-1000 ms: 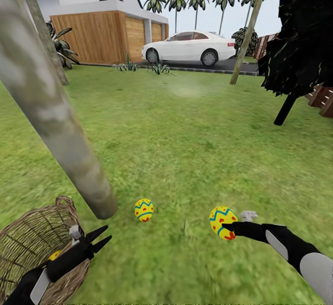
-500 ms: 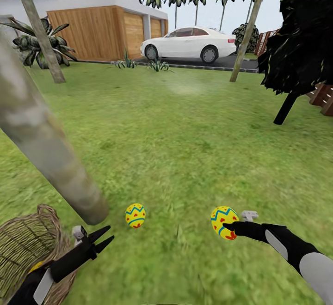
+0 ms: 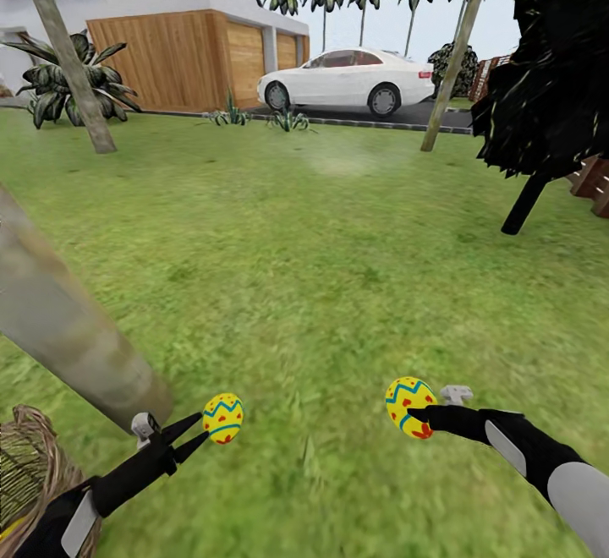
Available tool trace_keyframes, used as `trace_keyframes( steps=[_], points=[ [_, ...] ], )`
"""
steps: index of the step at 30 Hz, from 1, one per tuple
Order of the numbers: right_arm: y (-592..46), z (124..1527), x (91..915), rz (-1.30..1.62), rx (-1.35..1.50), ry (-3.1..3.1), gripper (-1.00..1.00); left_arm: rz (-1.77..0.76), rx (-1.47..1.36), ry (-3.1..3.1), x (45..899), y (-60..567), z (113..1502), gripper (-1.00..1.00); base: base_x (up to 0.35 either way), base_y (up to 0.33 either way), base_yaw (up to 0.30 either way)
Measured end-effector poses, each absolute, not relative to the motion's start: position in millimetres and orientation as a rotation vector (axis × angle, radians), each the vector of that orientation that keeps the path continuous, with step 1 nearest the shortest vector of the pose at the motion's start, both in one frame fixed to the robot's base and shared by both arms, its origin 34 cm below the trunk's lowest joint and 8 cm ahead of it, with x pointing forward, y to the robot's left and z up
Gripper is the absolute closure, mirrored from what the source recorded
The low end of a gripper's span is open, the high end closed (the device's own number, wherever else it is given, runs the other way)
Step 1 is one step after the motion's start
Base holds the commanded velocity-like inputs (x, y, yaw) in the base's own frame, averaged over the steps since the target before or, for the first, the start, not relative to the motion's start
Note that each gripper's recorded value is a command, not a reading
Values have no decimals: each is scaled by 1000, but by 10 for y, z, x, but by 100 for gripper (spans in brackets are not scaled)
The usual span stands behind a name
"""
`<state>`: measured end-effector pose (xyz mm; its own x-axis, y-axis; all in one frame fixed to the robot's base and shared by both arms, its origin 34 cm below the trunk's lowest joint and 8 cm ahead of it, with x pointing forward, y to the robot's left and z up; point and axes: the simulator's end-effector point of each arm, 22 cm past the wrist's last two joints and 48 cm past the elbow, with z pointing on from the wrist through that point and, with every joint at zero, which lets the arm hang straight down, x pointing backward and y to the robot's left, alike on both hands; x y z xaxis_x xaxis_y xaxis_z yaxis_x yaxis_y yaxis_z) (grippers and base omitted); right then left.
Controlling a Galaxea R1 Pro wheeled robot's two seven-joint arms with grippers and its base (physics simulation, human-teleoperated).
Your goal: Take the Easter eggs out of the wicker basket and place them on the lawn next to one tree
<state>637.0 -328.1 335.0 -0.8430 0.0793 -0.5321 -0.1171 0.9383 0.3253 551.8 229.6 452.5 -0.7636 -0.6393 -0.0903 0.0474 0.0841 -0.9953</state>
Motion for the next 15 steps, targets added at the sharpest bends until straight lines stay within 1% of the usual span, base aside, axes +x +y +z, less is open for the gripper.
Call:
trace_keyframes(
  steps=[6, 8, 15],
  points=[
    [-3277, 3339, 6363, 469, -28, 2533, 100, -1730, -583, 1851, 5517, 2298, 4522, -100, 6, -5, 273],
    [-3166, 3316, 6364, 485, -33, 2534, 100, -1730, -585, 1851, 5517, 2298, 4516, -100, 0, 0, 231],
    [-3034, 3069, 6380, 263, -52, 2590, 100, -1729, -591, 1857, 5509, 2302, 4485, -100, 0, 0, 235]
  ],
)
